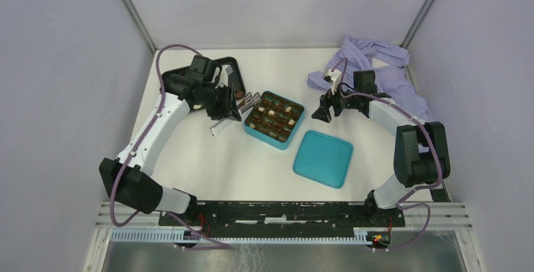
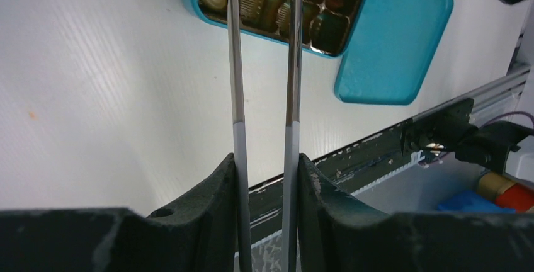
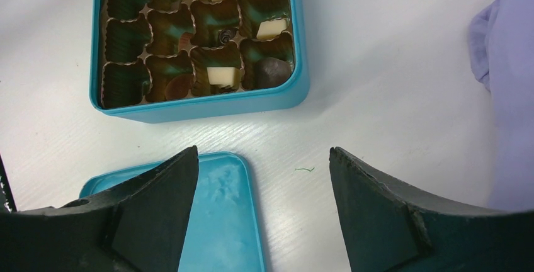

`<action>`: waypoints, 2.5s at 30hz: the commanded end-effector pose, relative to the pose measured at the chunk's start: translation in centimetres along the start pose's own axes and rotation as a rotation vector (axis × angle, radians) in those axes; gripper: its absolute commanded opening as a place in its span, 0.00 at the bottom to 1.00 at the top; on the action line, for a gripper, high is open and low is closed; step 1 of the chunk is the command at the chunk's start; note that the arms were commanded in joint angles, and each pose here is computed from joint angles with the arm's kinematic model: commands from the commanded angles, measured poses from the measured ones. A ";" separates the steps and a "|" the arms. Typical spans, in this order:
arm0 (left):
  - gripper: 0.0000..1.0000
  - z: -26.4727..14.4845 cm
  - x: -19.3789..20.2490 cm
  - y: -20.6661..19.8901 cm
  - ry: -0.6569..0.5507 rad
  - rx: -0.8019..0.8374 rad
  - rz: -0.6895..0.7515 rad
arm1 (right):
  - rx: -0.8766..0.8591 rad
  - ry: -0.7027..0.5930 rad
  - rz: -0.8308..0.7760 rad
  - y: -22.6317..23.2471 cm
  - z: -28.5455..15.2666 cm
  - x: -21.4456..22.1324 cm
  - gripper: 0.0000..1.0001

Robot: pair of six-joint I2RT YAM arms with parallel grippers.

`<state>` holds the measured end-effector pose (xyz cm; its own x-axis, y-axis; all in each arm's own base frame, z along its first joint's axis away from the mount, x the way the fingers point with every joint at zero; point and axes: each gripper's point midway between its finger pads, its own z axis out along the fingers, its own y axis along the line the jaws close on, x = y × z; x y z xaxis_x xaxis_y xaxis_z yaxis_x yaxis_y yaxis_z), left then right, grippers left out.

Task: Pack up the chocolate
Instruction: Adjust the packing box at the center of the board.

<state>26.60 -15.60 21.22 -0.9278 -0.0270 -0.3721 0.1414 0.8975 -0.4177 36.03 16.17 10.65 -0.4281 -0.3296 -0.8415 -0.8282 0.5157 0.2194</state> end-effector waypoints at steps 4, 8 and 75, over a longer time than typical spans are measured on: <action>0.14 0.1 2.9 -3.8 0.062 0.036 0.053 | -0.013 -0.035 -0.039 -0.1 -0.2 -1.6 0.82; 0.14 0.9 4.4 -4.1 0.113 -0.017 0.098 | -0.010 -0.036 -0.043 0.0 -0.2 -1.6 0.82; 0.16 -4.3 -0.2 -6.4 -0.185 -0.050 0.184 | 0.434 0.012 -0.560 -3.7 4.4 -17.8 0.00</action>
<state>23.23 -18.66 23.52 -0.8847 0.1330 -0.4468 0.2600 0.9363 -0.2360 46.16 24.22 13.67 -0.1477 -0.6905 -0.7080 -0.8413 0.4641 -0.2771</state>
